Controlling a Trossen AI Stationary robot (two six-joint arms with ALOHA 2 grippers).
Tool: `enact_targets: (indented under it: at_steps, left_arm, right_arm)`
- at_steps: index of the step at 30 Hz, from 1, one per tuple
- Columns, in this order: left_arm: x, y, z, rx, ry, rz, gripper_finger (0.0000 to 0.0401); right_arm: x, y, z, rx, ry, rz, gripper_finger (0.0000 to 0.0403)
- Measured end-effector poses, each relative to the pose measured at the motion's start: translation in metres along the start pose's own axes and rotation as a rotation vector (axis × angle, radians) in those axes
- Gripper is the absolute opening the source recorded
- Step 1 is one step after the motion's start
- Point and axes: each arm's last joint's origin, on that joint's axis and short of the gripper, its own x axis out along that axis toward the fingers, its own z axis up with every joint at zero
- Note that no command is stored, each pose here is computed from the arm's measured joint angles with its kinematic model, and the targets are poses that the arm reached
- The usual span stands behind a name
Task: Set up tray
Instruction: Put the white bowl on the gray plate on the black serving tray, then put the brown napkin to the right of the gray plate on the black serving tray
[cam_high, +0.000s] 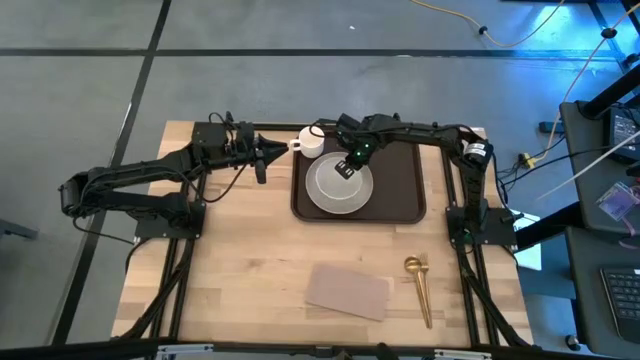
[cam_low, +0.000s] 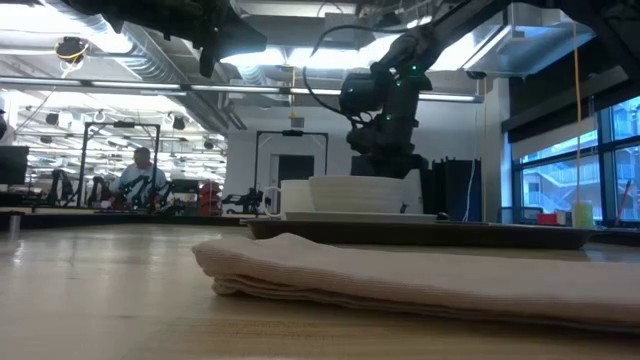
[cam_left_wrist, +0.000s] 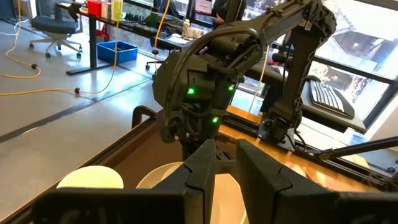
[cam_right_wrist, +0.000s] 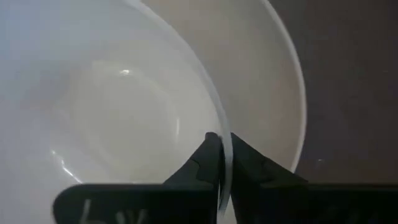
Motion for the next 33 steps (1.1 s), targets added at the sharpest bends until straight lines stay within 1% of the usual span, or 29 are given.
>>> enact_targets:
  at_steps: [4, 7, 9, 14, 19, 28, 33]
  left_arm:
    - [0.0, 0.0, 0.0, 0.0, 0.0, 0.0, 0.0059]
    - [0.0, 0.0, 0.0, 0.0, 0.0, 0.0, 0.0059]
    - [0.0, 0.0, 0.0, 0.0, 0.0, 0.0, 0.0059]
    - [0.0, 0.0, 0.0, -0.009, 0.0, 0.0, 0.0059]
    - [0.0, 0.0, 0.0, -0.009, 0.0, 0.0, 0.0059]
    - [0.0, 0.0, 0.0, -0.01, 0.0, 0.0, 0.0059]
    - [0.0, 0.0, 0.0001, -0.009, -0.001, 0.0, 0.0059]
  right_arm:
    - [0.0003, -0.0005, -0.0013, 0.006, 0.014, -0.008, 0.0051]
    - [0.0003, -0.0012, -0.0012, 0.042, 0.006, -0.036, 0.0075]
    - [0.0003, -0.0014, -0.0011, 0.029, 0.006, -0.037, 0.0088]
    - [0.0, -0.0017, -0.0017, 0.029, 0.009, -0.046, 0.0106]
    - [-0.0004, -0.0018, -0.002, 0.002, 0.011, -0.046, 0.0127]
    - [-0.0005, -0.0017, -0.0016, -0.01, 0.008, -0.045, 0.0202]
    - [-0.0005, -0.0017, -0.0016, 0.005, 0.007, -0.045, 0.0227]
